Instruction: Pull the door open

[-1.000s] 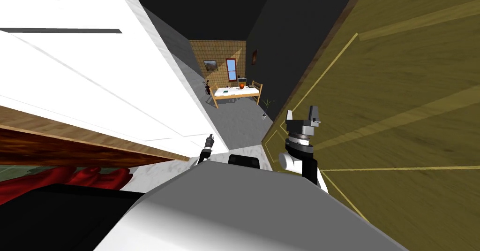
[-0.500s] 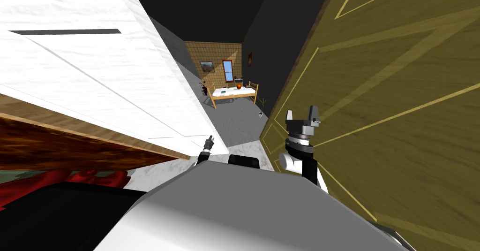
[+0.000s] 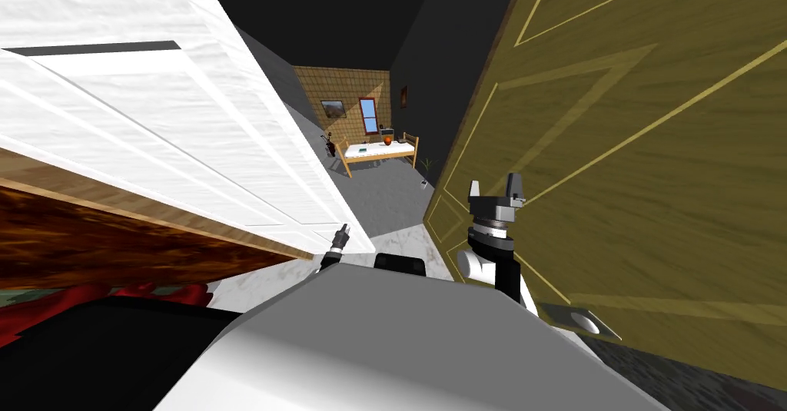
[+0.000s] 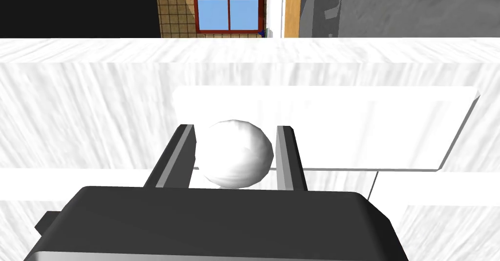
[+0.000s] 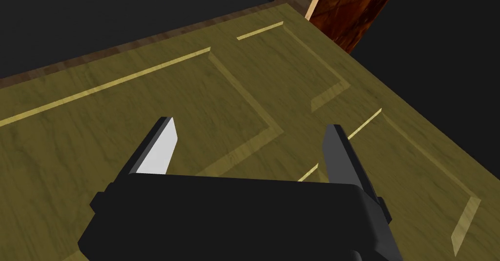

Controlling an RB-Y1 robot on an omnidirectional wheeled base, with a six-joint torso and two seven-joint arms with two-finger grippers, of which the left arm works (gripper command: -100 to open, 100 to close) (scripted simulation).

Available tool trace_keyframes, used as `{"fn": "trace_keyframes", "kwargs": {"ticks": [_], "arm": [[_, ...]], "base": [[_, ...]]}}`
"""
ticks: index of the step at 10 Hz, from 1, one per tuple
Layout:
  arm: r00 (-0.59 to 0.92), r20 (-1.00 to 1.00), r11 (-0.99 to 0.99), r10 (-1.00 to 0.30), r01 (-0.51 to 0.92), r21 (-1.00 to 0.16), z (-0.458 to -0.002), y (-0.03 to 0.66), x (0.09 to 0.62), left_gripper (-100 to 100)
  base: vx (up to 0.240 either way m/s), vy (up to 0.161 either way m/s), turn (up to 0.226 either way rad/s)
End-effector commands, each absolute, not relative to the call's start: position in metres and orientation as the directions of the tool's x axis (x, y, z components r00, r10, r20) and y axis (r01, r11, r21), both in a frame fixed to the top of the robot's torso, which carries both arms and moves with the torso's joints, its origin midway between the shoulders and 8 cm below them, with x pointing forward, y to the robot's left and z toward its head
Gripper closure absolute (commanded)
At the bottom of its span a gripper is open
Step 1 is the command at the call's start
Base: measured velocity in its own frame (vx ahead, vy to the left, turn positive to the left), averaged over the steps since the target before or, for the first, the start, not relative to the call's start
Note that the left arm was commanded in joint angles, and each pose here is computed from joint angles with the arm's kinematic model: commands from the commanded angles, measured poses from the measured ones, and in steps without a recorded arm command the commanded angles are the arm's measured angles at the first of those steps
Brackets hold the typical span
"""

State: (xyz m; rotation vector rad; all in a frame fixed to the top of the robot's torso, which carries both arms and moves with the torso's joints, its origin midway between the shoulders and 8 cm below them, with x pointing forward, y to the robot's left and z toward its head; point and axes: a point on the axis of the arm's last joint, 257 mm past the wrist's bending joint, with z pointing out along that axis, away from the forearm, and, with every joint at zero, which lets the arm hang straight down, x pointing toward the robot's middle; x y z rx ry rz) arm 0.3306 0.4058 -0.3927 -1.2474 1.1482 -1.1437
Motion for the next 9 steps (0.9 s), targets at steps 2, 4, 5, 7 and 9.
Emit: {"fn": "trace_keyframes", "kwargs": {"ticks": [2,4,5,7,9], "arm": [[0.049,-0.002,0.002,-0.999,-0.002,-1.0,-0.393,0.402,0.314,100],[0.018,-0.001,0.001,-1.0,0.0,-1.0,-0.392,0.4,0.302,100],[0.01,0.0,0.0,-1.0,0.0,-1.0,-0.392,0.399,0.3,100],[0.0,0.002,-0.002,-1.0,-0.009,-1.0,-0.396,0.398,0.293,100],[-0.015,0.001,-0.001,-1.0,-0.006,-1.0,-0.395,0.399,0.285,100]], "base": [[-0.22,0.023,-0.109],[-0.226,0.048,-0.1],[-0.21,0.068,-0.084],[-0.127,0.026,-0.094],[-0.25,0.072,-0.188]]}}
